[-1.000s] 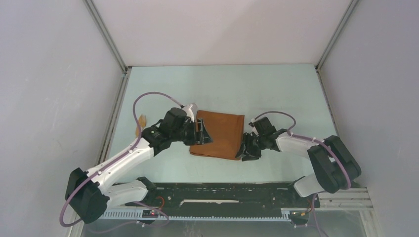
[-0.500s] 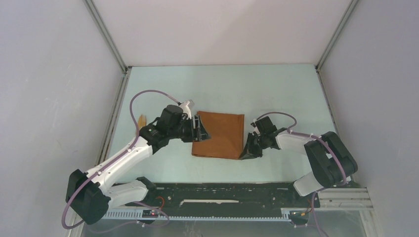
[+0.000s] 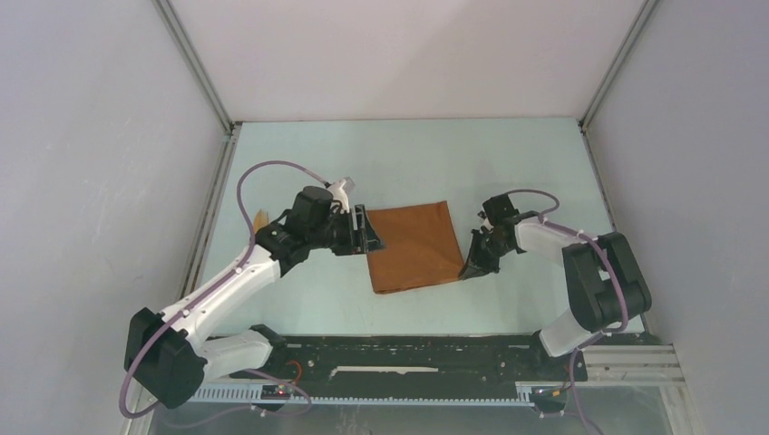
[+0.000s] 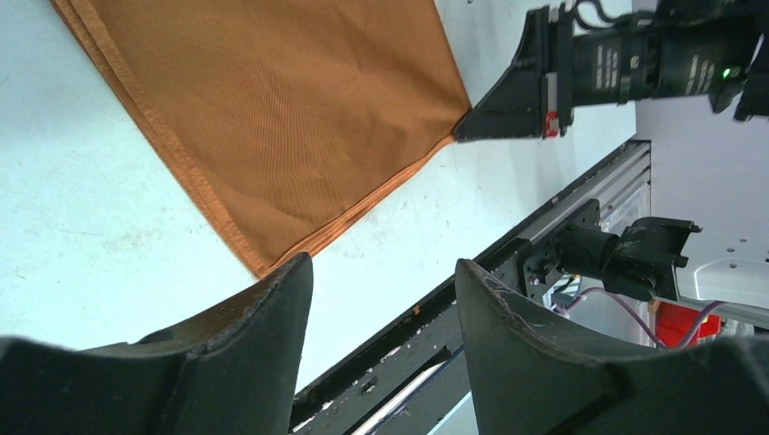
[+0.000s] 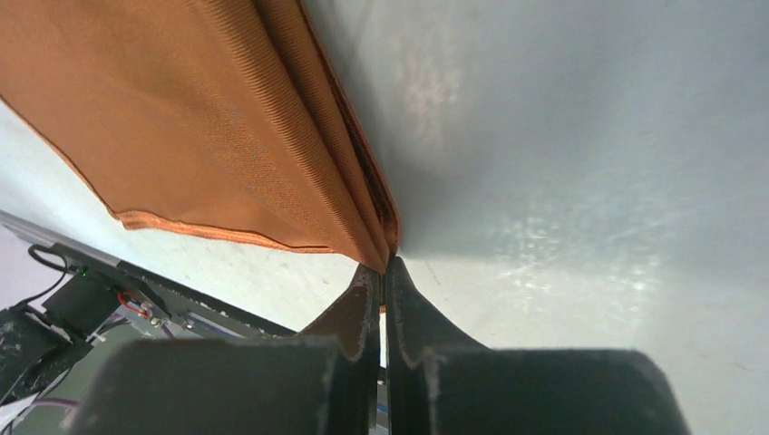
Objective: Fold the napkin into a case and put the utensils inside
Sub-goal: Rotate the lower triangle-folded napkin at the center of the board.
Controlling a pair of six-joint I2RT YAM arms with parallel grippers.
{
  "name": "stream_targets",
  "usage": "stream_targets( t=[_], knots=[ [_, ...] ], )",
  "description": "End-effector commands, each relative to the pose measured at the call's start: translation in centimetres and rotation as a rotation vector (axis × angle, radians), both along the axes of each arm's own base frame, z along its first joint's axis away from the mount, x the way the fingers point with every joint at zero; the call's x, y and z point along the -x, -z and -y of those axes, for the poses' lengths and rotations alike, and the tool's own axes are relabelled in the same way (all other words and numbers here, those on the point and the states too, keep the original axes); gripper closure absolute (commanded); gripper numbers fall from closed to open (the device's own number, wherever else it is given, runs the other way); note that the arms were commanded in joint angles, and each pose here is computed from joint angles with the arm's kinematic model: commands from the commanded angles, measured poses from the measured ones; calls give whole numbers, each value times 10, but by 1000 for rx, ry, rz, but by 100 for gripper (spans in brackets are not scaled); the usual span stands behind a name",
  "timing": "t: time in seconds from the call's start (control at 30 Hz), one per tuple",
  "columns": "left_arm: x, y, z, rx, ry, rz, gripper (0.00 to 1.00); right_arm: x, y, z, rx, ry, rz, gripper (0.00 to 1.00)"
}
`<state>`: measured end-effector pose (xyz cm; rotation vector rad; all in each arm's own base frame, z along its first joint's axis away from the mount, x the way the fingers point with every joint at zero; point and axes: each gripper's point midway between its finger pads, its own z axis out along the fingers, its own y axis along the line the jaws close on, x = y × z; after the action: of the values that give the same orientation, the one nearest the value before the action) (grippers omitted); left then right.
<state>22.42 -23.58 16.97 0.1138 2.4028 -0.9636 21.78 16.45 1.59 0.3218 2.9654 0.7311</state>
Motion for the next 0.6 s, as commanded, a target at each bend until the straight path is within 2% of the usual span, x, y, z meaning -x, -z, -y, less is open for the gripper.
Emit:
stream_targets(
  t=[0.0, 0.27, 0.47, 0.57],
  knots=[
    [-5, -9, 4, 15, 34, 34, 35, -9, -4, 27, 116, -46, -42, 100],
    [-8, 6, 13, 30, 70, -34, 35, -23, 9, 52, 203, -145, -134, 100],
    [-17, 32, 33, 116, 14, -195, 34, -53, 18, 75, 288, -201, -141, 100],
    [-31, 32, 47, 180, 0, -232, 35, -70, 14, 85, 317, -206, -114, 100]
  ],
)
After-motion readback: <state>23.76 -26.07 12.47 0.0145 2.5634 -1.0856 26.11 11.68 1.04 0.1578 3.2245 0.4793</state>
